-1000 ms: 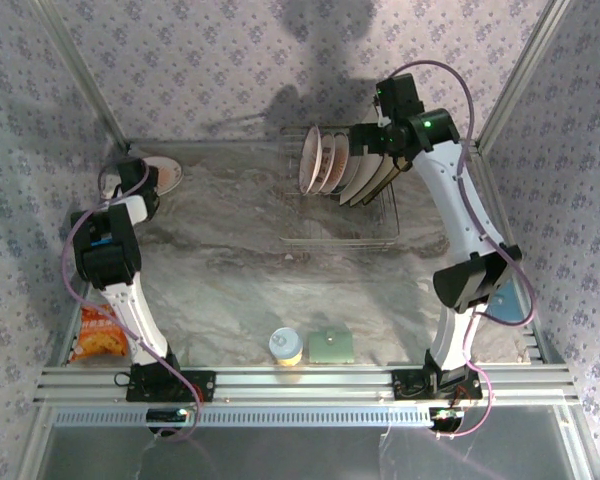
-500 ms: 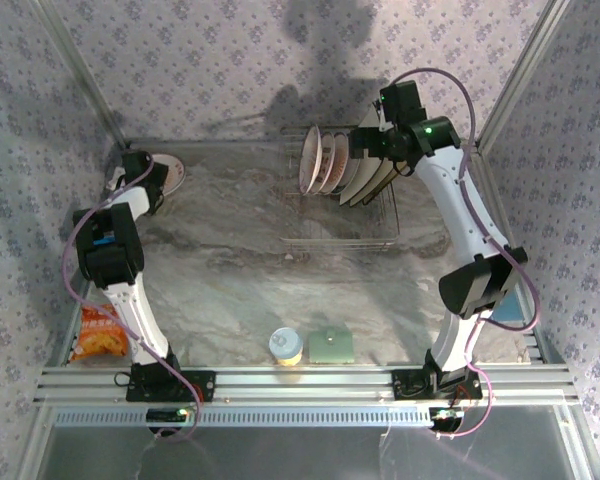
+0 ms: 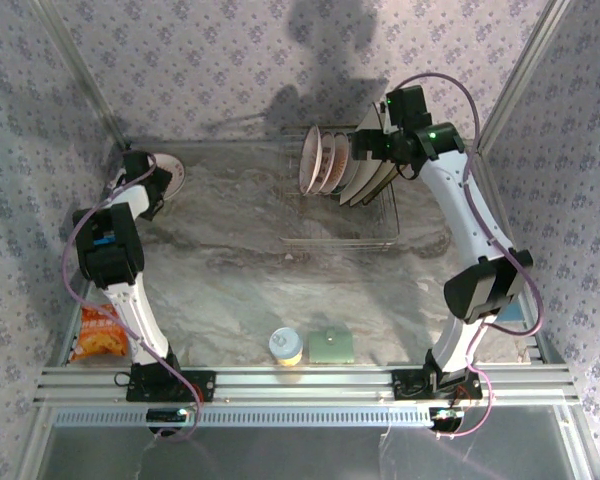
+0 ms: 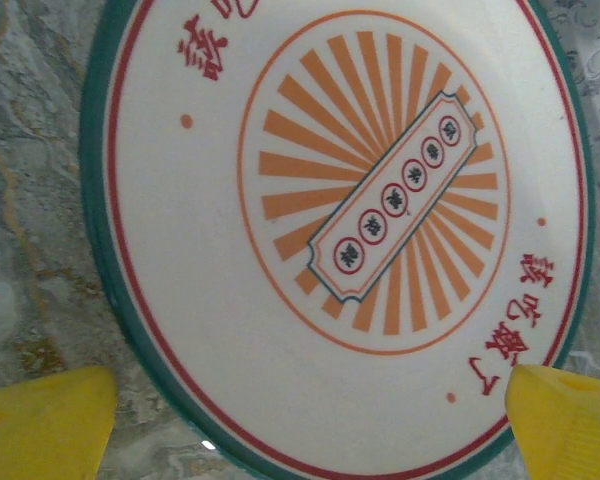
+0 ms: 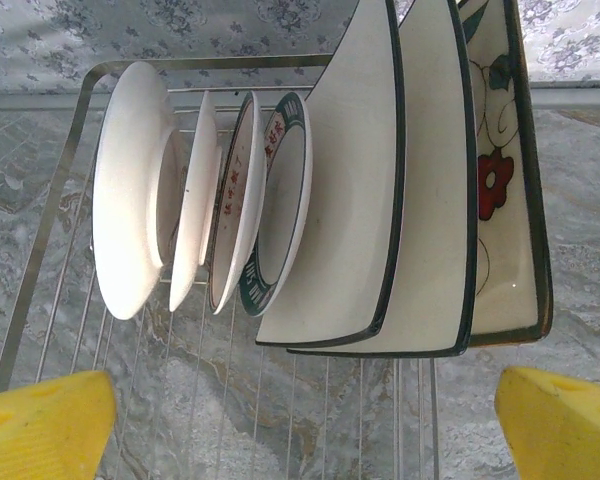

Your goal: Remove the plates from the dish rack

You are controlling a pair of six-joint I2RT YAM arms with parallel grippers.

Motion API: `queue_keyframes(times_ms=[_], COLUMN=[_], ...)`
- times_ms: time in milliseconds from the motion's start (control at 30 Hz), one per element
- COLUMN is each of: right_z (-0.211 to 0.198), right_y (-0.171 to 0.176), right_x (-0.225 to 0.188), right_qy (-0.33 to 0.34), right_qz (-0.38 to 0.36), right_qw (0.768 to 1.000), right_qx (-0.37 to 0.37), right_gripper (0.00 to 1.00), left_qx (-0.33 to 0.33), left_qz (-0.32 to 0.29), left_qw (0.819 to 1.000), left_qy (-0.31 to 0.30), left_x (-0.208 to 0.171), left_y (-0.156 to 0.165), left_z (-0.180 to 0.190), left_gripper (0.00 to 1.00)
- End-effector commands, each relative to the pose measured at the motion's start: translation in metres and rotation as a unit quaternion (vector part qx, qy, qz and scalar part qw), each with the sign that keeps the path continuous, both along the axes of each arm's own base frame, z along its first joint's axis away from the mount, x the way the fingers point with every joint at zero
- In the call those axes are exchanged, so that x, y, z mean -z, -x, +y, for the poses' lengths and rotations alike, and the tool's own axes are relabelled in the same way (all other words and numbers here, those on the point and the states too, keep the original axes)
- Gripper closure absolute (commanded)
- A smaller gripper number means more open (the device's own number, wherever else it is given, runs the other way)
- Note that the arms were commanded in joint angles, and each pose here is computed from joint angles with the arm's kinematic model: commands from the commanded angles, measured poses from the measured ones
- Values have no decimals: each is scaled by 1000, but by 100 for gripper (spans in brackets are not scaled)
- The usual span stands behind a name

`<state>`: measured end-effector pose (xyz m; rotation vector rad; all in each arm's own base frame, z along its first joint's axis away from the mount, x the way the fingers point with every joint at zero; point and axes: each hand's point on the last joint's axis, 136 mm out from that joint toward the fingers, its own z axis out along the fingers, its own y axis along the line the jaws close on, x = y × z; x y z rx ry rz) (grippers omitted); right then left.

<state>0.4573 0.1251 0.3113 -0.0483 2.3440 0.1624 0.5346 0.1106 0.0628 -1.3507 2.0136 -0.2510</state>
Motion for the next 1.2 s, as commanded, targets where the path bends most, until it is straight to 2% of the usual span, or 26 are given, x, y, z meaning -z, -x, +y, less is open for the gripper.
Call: queue_keyframes(times_ms=[0, 267, 433, 533, 633, 767, 867, 1167], right_z=[-3, -5, 0, 8, 16, 30, 53, 107], right_y=[3, 2, 0, -2, -6, -12, -16, -41], right_x=[-13, -21, -34, -41, -45, -46, -41, -2], right_qy=[-18, -5, 27, 47, 69, 98, 96, 78], right_qz=[-18, -23, -34, -41, -46, -49, -49, -33], right_qw=[1000, 1000, 999, 998, 996, 994, 994, 996], right_qx=[5, 12, 10, 8, 17, 28, 12, -18], right_gripper=[0, 0, 0, 0, 0, 0, 0, 0], left_qx=[15, 59, 111, 155, 234, 340, 382, 420], left_qz=[-1, 32, 42, 34, 31, 47, 58, 65], left_qw=[999, 983, 953, 935, 917, 880, 861, 845], left_qy=[-42, -173, -279, -316, -321, -328, -331, -326], left_x=[-35, -88, -144, -177, -201, -222, -234, -247], left_y=[4, 26, 47, 62, 72, 86, 93, 92], left_z=[1, -2, -19, -38, -70, -115, -134, -148], left_gripper=[1, 1, 1, 1, 1, 1, 1, 1])
